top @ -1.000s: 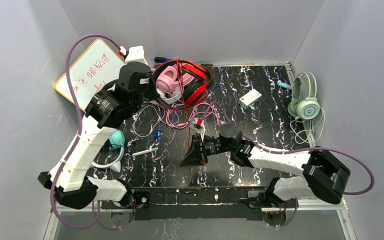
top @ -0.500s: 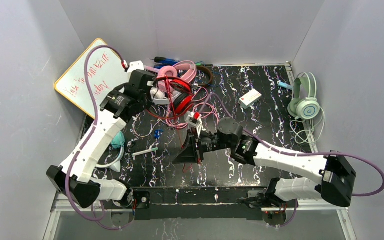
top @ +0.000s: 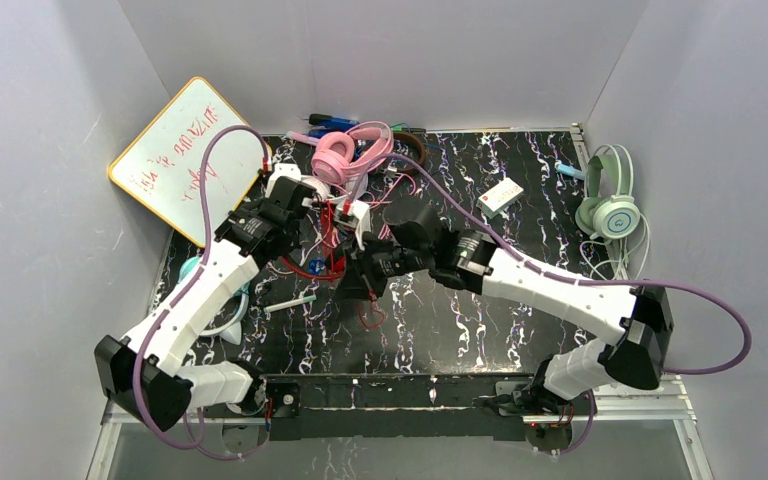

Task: Wrap the headphones
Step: Wrap the headphones cable around the headphones.

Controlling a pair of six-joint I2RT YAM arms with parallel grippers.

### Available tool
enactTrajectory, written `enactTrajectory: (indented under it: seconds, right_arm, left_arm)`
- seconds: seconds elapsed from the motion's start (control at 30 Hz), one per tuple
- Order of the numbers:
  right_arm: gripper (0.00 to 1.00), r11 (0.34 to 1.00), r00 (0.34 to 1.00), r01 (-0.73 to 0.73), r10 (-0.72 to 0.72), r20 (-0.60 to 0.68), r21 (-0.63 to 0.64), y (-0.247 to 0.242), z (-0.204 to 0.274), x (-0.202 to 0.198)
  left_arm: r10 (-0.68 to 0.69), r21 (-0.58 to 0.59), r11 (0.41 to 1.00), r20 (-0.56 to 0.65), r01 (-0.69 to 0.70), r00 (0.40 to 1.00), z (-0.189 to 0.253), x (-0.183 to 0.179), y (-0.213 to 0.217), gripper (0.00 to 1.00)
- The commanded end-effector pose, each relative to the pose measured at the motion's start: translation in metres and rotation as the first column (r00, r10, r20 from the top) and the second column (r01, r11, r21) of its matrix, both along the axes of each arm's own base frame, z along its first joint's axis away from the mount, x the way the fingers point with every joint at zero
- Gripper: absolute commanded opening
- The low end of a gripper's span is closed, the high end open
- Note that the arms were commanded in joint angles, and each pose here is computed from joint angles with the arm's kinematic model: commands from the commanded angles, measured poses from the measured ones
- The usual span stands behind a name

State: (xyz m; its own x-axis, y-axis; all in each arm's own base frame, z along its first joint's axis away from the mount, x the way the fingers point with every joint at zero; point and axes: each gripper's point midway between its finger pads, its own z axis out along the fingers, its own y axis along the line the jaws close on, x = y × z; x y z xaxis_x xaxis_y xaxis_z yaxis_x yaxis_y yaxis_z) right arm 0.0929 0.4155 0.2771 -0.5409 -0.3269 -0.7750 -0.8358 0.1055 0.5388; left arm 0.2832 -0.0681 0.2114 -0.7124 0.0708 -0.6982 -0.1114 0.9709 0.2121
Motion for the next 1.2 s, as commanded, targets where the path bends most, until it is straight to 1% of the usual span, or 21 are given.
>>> enactTrajectory:
  seconds: [0.0,0.03,0.13,0.23,0.3,0.47,0.63,0.77,0.93,1.03,1.17]
  right_arm:
    - [0.01,0.987,0.994,0.017,0.000,0.109,-0.163,-0.013,-0.004,0.012]
    - [0.01,0.978,0.992,0.042,-0.016,0.124,-0.206,-0.017,-0.009,0.017]
    - [0.01,0.956,0.974,0.140,-0.086,0.211,-0.259,-0.024,-0.012,0.039]
    - [0.02,0.932,0.944,0.235,-0.151,0.292,-0.277,-0.031,-0.011,0.060]
    - [0.07,0.915,0.923,0.287,-0.186,0.337,-0.282,-0.034,-0.010,0.072]
    - [0.07,0.866,0.869,0.406,-0.268,0.416,-0.293,-0.042,-0.015,0.101]
    - [0.07,0.829,0.830,0.481,-0.327,0.452,-0.286,-0.048,-0.019,0.121]
    - [0.09,0.806,0.803,0.525,-0.364,0.471,-0.272,-0.055,-0.019,0.134]
    - [0.11,0.794,0.789,0.550,-0.392,0.473,-0.258,-0.064,-0.016,0.145]
    - [0.12,0.786,0.783,0.561,-0.403,0.473,-0.259,-0.070,-0.016,0.151]
    - [0.09,0.776,0.776,0.575,-0.417,0.474,-0.260,-0.077,-0.017,0.160]
  left_arm:
    - [-0.017,0.136,0.991,0.080,0.006,0.997,0.020,-0.005,0.026,0.00]
    - [-0.028,0.154,0.988,0.073,0.016,0.997,0.019,-0.007,0.028,0.00]
    - [-0.078,0.191,0.979,0.038,0.069,0.996,0.013,-0.010,0.027,0.00]
    - [-0.136,0.179,0.975,0.014,0.132,0.991,0.008,-0.012,0.017,0.00]
    - [-0.179,0.166,0.970,0.005,0.175,0.984,0.005,-0.014,0.008,0.00]
    - [-0.266,0.147,0.953,-0.024,0.267,0.964,-0.002,-0.019,-0.011,0.00]
    - [-0.326,0.134,0.934,-0.054,0.330,0.944,-0.009,-0.023,-0.025,0.00]
    - [-0.363,0.115,0.922,-0.070,0.369,0.929,-0.011,-0.024,-0.033,0.00]
    - [-0.402,0.085,0.909,-0.077,0.408,0.912,-0.011,-0.026,-0.041,0.00]
    - [-0.412,0.088,0.904,-0.086,0.419,0.907,-0.011,-0.027,-0.042,0.00]
    - [-0.411,0.095,0.903,-0.097,0.420,0.906,-0.010,-0.029,-0.041,0.00]
